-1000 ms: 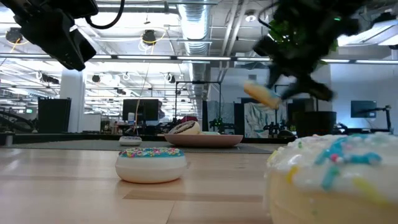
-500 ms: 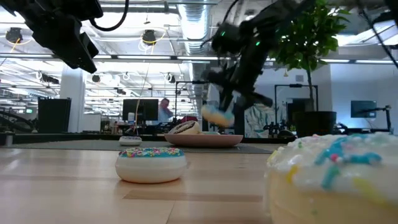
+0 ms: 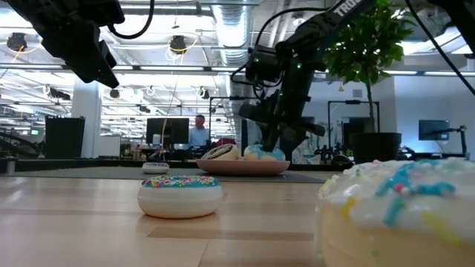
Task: Pick & Place donuts
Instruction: Put the big blue donut on the pink plate, then put the small white donut on the blue plate
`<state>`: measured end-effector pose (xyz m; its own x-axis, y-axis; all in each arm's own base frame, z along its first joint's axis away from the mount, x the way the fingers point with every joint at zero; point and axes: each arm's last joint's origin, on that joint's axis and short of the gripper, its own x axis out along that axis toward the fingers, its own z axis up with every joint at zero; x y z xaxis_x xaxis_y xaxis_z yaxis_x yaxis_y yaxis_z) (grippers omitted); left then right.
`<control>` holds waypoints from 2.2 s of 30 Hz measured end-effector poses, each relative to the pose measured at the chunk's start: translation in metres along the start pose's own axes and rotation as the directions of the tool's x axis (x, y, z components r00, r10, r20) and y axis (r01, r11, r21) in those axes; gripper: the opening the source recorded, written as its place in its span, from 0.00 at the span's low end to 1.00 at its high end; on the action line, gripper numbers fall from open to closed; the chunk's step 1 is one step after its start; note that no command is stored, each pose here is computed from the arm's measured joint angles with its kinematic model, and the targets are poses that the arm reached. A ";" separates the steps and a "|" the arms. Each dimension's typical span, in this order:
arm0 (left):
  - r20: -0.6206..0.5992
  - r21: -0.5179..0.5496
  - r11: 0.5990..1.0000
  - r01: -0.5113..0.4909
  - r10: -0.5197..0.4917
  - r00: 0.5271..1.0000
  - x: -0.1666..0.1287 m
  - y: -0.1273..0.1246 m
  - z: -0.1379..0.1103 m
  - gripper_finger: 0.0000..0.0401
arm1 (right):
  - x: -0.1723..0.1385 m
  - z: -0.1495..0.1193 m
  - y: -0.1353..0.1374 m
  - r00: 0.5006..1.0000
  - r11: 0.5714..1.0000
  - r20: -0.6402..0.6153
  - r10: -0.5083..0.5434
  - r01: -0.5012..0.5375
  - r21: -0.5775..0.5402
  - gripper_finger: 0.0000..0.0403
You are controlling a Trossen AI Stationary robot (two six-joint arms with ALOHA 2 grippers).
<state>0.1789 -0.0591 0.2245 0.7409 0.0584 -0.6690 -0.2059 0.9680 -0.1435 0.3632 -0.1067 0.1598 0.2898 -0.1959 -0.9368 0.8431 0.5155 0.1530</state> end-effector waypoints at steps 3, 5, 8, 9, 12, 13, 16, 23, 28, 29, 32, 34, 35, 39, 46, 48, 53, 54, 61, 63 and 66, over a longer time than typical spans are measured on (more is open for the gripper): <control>0.001 -0.008 1.000 -0.001 0.001 1.000 0.000 0.000 0.000 0.00 | 0.000 0.001 -0.003 1.000 1.000 -0.005 -0.016 0.016 0.006 0.49; 0.001 -0.016 1.000 -0.001 0.001 1.000 0.000 0.000 0.000 0.00 | 0.000 0.002 -0.004 0.999 1.000 0.010 -0.030 0.030 0.005 0.54; 0.001 -0.019 1.000 -0.001 0.001 1.000 0.000 0.000 0.000 0.00 | -0.004 0.003 -0.005 0.999 0.999 0.018 -0.032 0.032 0.009 0.59; 0.001 -0.022 1.000 -0.001 0.001 1.000 0.000 0.000 0.000 0.00 | -0.007 0.004 -0.005 0.999 1.000 0.026 -0.025 0.025 0.009 0.61; 0.001 -0.033 0.999 -0.001 0.001 1.000 0.000 0.000 0.000 0.00 | -0.016 0.005 -0.006 0.999 1.000 0.034 -0.018 0.018 -0.004 0.62; 0.001 -0.037 0.999 -0.001 0.001 1.000 0.000 0.000 0.000 0.00 | -0.020 0.005 -0.006 0.999 1.000 0.037 -0.015 0.015 -0.004 0.62; 0.000 -0.039 0.999 0.000 0.000 1.000 0.000 0.000 0.000 0.00 | -0.035 0.005 -0.008 0.999 1.000 0.047 -0.008 0.008 -0.003 0.62; -0.001 -0.035 0.999 0.001 -0.001 1.000 0.000 0.000 0.000 0.00 | -0.076 -0.009 -0.015 0.999 0.998 0.018 -0.047 0.048 -0.036 0.62; -0.004 -0.040 0.999 0.007 -0.007 1.000 0.000 0.000 0.000 0.00 | -0.110 -0.037 -0.007 0.999 0.990 -0.013 -0.039 0.037 -0.133 0.60; -0.006 -0.050 0.999 0.010 -0.010 1.000 0.000 0.000 0.000 0.00 | -0.116 -0.044 -0.004 0.999 0.989 -0.014 -0.029 0.027 -0.148 0.58; -0.017 -0.083 0.996 0.030 -0.032 0.999 0.000 -0.001 -0.001 0.00 | -0.134 -0.064 0.005 1.000 0.986 -0.019 0.003 -0.006 -0.169 0.49; -0.017 -0.083 0.996 0.029 -0.031 0.999 0.000 -0.001 0.000 0.00 | -0.141 -0.079 0.013 1.000 0.984 -0.010 0.019 -0.021 -0.178 0.40; -0.017 -0.082 0.996 0.029 -0.031 0.999 0.000 -0.001 0.000 0.00 | -0.144 -0.087 0.016 1.000 0.983 -0.006 0.018 -0.019 -0.182 0.35; -0.007 -0.093 0.996 0.012 -0.013 1.000 0.000 0.000 0.000 0.01 | -0.151 -0.120 0.029 1.000 0.975 -0.014 0.004 -0.007 -0.222 0.13; -0.050 -0.209 0.976 0.060 -0.072 0.996 0.000 -0.001 -0.001 0.22 | -0.160 -0.167 0.043 0.999 0.950 -0.046 0.003 -0.018 -0.310 0.04; -0.057 -0.218 0.974 0.064 -0.079 0.995 0.000 -0.001 -0.002 0.32 | -0.164 -0.176 0.045 0.999 0.949 -0.048 0.013 -0.028 -0.315 0.03; -0.032 -0.234 0.972 0.029 -0.038 0.999 0.001 0.001 0.000 0.52 | -0.169 -0.191 0.045 1.000 0.944 -0.011 0.001 -0.004 -0.330 0.01; -0.031 -0.264 0.964 0.028 -0.037 0.999 0.001 0.001 0.000 0.55 | -0.170 -0.192 0.045 1.000 0.944 -0.006 -0.006 0.004 -0.331 0.01; -0.043 -0.388 0.922 -0.008 -0.010 0.999 -0.004 -0.007 0.011 0.58 | -0.172 -0.198 0.041 0.999 0.916 -0.009 -0.046 0.038 -0.399 0.00; -0.044 -0.404 0.913 -0.050 0.035 0.998 -0.004 -0.013 0.019 0.58 | -0.170 -0.198 0.040 0.999 0.890 -0.009 -0.051 0.041 -0.455 0.00; -0.079 -0.405 0.905 -0.128 0.105 0.991 0.001 -0.025 0.033 0.58 | -0.162 -0.197 0.032 0.998 0.850 -0.030 -0.064 0.039 -0.525 0.00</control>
<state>0.2063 -0.0755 0.2513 0.6628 0.1400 -0.7356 -0.5397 0.7702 -0.3398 0.2537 0.1056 0.2546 0.2216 -0.2038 -0.9536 0.4903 0.8686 -0.0717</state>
